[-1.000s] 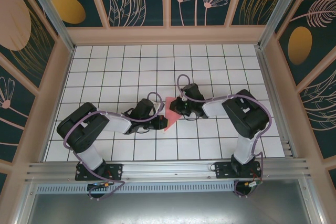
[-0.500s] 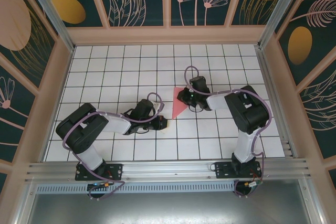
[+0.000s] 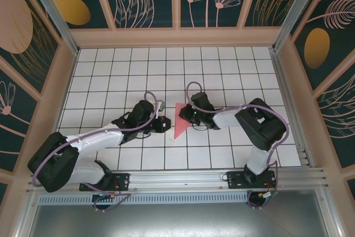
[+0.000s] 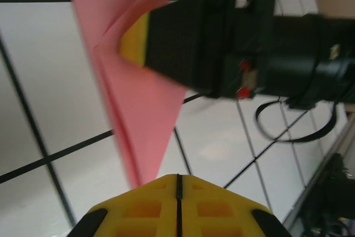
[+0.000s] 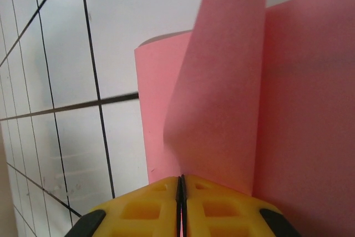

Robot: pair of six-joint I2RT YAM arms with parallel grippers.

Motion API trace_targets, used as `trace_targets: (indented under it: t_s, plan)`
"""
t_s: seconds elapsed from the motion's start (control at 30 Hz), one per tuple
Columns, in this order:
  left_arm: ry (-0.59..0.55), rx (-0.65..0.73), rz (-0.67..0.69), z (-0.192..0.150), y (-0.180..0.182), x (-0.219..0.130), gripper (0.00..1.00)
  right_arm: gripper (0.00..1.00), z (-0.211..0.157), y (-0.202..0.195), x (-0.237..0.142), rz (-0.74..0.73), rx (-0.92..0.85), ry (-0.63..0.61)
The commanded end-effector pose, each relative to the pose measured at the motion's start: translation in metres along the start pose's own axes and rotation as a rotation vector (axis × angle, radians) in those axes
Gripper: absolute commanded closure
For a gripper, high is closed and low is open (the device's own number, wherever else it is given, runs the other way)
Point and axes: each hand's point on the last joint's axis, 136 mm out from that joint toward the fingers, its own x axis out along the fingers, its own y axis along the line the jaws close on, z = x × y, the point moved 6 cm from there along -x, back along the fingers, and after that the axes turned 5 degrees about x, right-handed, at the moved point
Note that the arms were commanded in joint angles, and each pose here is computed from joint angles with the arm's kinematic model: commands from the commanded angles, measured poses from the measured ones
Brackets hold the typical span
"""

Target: Fold a paper plane with a square sheet of paper (pick it up from the middle)

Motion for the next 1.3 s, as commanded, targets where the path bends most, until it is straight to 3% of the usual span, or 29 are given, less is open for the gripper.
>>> trace_targets:
  t_s: [0.0,0.27,0.73,1.03,1.27]
  plan:
    - [0.073,-0.05,-0.085,-0.005,-0.006,0.009,0.91,0.87,-0.021,-0.015,-0.002,-0.064,0.116,0.003]
    - [0.147,-0.092,-0.096,-0.021,0.007,0.03,0.9,0.86,-0.047,-0.012,-0.001,-0.036,0.159,0.02]
    - [0.215,-0.107,0.152,-0.04,0.055,0.059,0.95,0.86,-0.045,-0.005,-0.003,-0.031,0.132,0.014]
    - [0.305,-0.109,0.277,-0.091,0.09,0.037,1.0,0.84,-0.009,-0.001,-0.007,-0.077,0.029,-0.066]
    - [0.331,-0.104,0.307,-0.104,0.098,0.031,1.0,0.84,0.02,-0.015,-0.01,-0.075,0.036,-0.109]
